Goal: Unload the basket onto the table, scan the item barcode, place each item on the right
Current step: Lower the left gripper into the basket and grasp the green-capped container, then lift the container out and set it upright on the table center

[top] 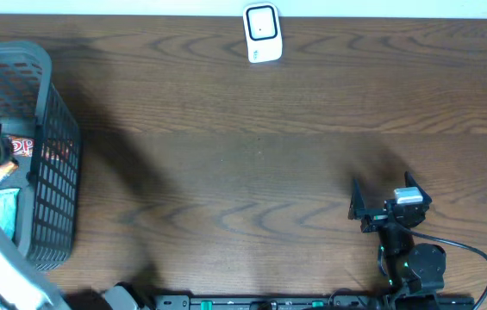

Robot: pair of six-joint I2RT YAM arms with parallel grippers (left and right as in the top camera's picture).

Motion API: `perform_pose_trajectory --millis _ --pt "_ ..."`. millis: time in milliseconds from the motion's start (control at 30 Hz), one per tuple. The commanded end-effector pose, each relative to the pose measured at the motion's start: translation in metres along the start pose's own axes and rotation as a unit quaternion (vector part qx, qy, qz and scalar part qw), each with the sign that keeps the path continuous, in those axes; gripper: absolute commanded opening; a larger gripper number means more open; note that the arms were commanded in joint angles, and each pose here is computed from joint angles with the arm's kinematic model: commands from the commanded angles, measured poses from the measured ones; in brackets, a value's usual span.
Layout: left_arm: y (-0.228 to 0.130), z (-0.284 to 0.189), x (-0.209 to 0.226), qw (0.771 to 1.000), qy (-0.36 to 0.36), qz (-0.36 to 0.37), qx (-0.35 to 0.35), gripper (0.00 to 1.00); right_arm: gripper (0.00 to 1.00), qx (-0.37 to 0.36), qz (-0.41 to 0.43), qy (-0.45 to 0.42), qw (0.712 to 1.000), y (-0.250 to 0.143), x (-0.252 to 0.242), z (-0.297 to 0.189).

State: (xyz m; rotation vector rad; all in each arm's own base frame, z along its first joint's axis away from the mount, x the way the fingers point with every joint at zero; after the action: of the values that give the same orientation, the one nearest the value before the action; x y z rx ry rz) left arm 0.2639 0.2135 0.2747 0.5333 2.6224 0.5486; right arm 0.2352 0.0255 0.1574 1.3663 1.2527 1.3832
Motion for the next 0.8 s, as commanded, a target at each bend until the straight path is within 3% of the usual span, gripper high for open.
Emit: perform_pose_trajectory --millis 0,167,267,433,767 --pt "-0.013 -0.069 -0.048 0.987 -0.156 0.023 -0.03 0.59 0.99 0.003 0.008 -0.003 1.0 -0.002 -0.001 0.0" --pt "-0.059 -0.125 -0.09 0.963 -0.26 0.07 -0.022 0.59 0.99 0.003 0.008 -0.003 1.0 -0.002 -0.001 0.0" --pt "-0.099 -0.127 -0.117 0.954 -0.282 0.097 0.035 0.59 0.99 0.003 0.008 -0.003 1.0 -0.002 -0.001 0.0" --pt "-0.153 -0.086 -0.124 0.979 -0.173 0.054 0.097 0.59 0.99 0.003 0.008 -0.003 1.0 -0.002 -0.001 0.0" --pt "-0.245 -0.01 -0.125 0.991 0.015 0.028 0.131 0.59 0.99 0.003 0.008 -0.003 1.0 -0.002 -0.001 0.0"
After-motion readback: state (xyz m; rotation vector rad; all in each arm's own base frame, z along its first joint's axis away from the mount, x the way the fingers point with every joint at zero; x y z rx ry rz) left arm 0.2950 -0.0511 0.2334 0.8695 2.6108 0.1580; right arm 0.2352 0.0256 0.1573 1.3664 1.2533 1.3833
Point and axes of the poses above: each gripper's point midway between its finger pads, its own z axis out along the fingers, its own x axis along the line the jaws close on, y = z × x, the point moved 1 cm from there along -z, back along the fingers, and after that the axes turned 13 degrees about z, right-handed, at the moved point
